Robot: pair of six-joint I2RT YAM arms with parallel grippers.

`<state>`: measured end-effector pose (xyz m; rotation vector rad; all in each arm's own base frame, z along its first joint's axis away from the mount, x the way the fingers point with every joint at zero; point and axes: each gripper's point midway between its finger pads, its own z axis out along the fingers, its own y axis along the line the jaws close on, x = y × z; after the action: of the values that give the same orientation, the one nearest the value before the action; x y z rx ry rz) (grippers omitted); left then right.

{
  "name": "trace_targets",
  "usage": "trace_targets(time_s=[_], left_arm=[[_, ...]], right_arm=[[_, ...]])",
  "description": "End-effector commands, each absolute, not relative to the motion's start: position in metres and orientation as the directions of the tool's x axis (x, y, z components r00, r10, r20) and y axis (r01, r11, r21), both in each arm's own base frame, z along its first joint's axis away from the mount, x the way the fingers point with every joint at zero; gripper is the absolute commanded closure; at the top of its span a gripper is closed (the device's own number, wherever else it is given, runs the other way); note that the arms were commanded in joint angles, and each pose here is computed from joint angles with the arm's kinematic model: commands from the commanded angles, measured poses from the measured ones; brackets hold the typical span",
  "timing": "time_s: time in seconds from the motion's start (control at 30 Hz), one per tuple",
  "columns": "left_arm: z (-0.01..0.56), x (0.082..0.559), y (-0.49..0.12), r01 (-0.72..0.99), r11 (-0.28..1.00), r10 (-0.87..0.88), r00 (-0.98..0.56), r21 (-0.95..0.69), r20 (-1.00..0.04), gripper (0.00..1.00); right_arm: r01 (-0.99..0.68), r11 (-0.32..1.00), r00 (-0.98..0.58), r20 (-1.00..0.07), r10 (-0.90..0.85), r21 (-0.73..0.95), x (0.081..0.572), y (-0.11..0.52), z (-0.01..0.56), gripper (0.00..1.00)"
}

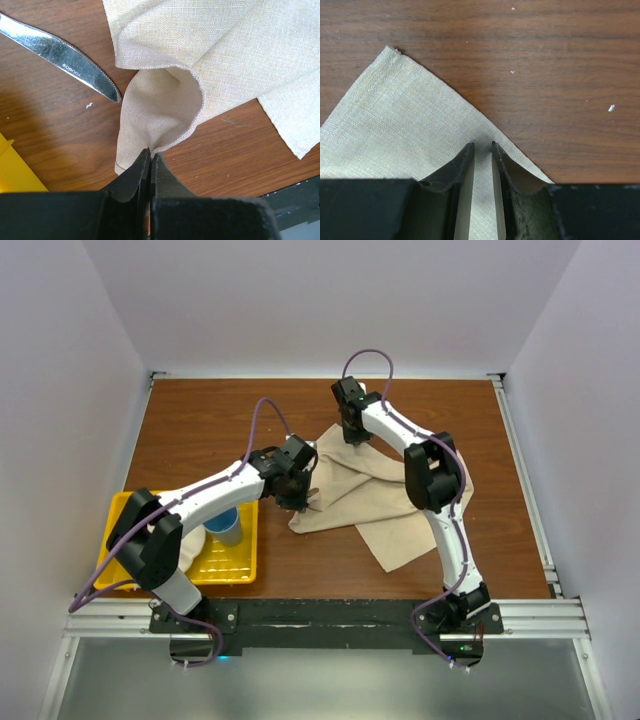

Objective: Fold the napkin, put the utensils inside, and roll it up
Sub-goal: Flatten out the napkin at the center of the board.

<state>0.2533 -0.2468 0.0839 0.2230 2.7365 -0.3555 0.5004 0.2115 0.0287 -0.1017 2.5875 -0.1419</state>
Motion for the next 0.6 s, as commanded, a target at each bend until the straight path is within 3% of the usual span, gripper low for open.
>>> trace_targets(time_s=[0.0, 0.37, 0.43, 0.57], left_arm=[[0.094, 0.266, -0.256, 0.227, 0.944, 0.110, -0.901, -0.241, -0.419, 1.00], [0.058, 0.243, -0.245, 0.173, 0.956, 0.090, -0.942, -0.237, -0.324, 1.00], [0.057, 0.244, -0.246, 0.167, 0.956, 0.083, -0.942, -0.240, -0.324, 1.00], [0.067, 0.255, -0.257, 0.168, 0.952, 0.074, -0.938, -0.256, -0.340, 1.00]], right_arm=[[0.026, 0.996, -0.817, -0.575, -0.029, -0.087, 0.506, 0.215, 0.038, 0.76], [0.047, 0.964, -0.800, -0.588, -0.120, -0.261, 0.560, 0.179, -0.010, 0.72], [0.039, 0.945, -0.748, -0.637, -0.188, -0.325, 0.589, 0.170, 0.011, 0.70], [0.041, 0.969, -0.682, -0.715, -0.150, -0.243, 0.612, 0.177, 0.052, 0.64]])
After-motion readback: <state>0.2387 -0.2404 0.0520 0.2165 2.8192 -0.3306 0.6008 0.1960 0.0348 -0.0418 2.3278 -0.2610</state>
